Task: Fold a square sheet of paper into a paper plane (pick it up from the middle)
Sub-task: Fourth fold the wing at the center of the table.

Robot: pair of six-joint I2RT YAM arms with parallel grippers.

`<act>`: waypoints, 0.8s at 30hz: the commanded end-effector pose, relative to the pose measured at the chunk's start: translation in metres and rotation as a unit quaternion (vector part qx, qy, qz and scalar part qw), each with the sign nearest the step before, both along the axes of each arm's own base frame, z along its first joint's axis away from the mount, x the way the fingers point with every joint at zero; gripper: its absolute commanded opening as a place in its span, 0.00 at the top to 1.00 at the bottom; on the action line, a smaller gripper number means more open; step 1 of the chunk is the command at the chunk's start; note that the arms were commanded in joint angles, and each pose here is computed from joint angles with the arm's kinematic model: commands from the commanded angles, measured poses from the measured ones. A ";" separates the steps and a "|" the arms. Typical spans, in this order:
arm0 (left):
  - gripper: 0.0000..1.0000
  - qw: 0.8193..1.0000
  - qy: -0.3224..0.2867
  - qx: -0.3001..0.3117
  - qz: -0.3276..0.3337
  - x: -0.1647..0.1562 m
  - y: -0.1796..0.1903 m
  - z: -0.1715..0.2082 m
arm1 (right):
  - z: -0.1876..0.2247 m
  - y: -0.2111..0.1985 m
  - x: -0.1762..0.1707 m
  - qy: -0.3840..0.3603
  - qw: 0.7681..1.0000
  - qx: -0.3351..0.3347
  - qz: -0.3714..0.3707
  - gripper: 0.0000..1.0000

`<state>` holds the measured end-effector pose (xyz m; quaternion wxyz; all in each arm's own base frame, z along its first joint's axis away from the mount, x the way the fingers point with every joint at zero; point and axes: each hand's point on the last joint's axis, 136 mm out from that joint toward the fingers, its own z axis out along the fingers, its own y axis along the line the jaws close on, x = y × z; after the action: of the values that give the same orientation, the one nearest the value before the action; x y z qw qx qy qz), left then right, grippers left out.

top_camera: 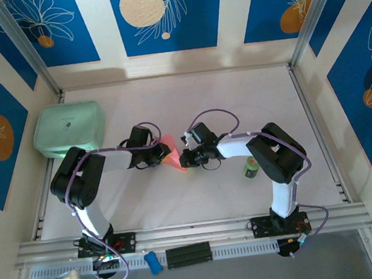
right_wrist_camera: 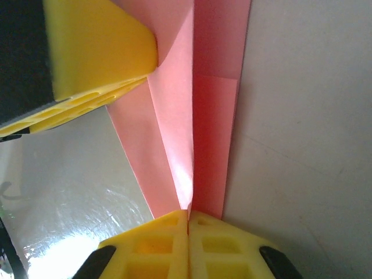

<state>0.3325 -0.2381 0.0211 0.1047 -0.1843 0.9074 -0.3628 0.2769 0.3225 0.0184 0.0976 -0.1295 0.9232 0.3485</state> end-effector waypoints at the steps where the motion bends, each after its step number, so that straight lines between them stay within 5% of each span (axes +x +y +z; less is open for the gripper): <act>1: 0.77 0.995 0.072 0.067 0.012 -0.028 0.023 -0.037 | -0.013 -0.004 -0.007 0.034 0.999 -0.001 -0.001 0.95; 15: 0.64 0.999 -0.046 0.002 -0.019 0.009 0.003 0.039 | -0.019 -0.006 -0.009 0.096 0.995 0.024 -0.006 0.98; 24: 0.71 0.988 -0.134 -0.045 -0.055 0.007 -0.004 0.069 | -0.016 -0.010 -0.006 0.117 0.992 0.029 -0.020 0.99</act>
<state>0.3430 -0.2371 0.0832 0.1815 -0.1222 0.8880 -0.4044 0.2791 0.3230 0.0177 0.0397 -0.0936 0.9092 0.4037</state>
